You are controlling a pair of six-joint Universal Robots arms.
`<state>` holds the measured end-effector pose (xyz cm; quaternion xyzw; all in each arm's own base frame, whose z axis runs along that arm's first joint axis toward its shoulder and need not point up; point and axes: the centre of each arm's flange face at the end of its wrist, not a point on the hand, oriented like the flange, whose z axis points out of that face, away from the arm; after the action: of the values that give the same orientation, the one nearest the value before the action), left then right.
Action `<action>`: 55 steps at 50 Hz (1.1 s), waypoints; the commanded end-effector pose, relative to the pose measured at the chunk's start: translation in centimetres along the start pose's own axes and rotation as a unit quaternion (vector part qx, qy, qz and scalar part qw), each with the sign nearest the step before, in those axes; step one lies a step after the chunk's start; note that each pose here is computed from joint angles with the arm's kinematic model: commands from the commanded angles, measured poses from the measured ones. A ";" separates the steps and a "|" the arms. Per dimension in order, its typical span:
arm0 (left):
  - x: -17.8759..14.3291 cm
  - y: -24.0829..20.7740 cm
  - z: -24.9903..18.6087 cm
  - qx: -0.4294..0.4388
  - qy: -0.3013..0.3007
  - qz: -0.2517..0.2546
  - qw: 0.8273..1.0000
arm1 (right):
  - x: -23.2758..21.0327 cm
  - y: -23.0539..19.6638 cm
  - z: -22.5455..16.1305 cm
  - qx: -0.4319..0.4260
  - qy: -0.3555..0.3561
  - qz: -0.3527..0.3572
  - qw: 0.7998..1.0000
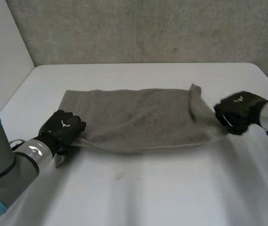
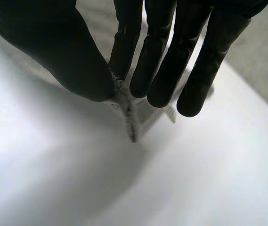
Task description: Fold the towel.
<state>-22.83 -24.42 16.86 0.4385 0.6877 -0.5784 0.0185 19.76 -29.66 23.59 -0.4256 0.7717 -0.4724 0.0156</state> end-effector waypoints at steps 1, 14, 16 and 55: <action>0.3 0.6 0.1 -0.009 0.006 -0.003 1.000 | -0.6 3.0 -2.5 -0.100 0.004 -0.055 0.993; -0.3 1.9 0.4 -0.034 -0.012 -0.010 0.999 | -0.9 5.0 -1.1 -0.070 0.047 -0.039 0.996; -0.6 2.1 0.4 -0.037 -0.019 -0.010 0.999 | -1.0 5.1 -1.1 -0.070 0.047 -0.038 0.996; -1.1 -1.5 -5.1 -0.069 0.065 0.139 0.986 | -1.3 5.7 -4.5 -0.158 -0.007 -0.134 0.978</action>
<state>-19.47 -16.88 21.21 0.5692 0.6838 -0.4507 0.0725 15.03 -20.82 21.60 -0.5544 0.7665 -0.3093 -0.0971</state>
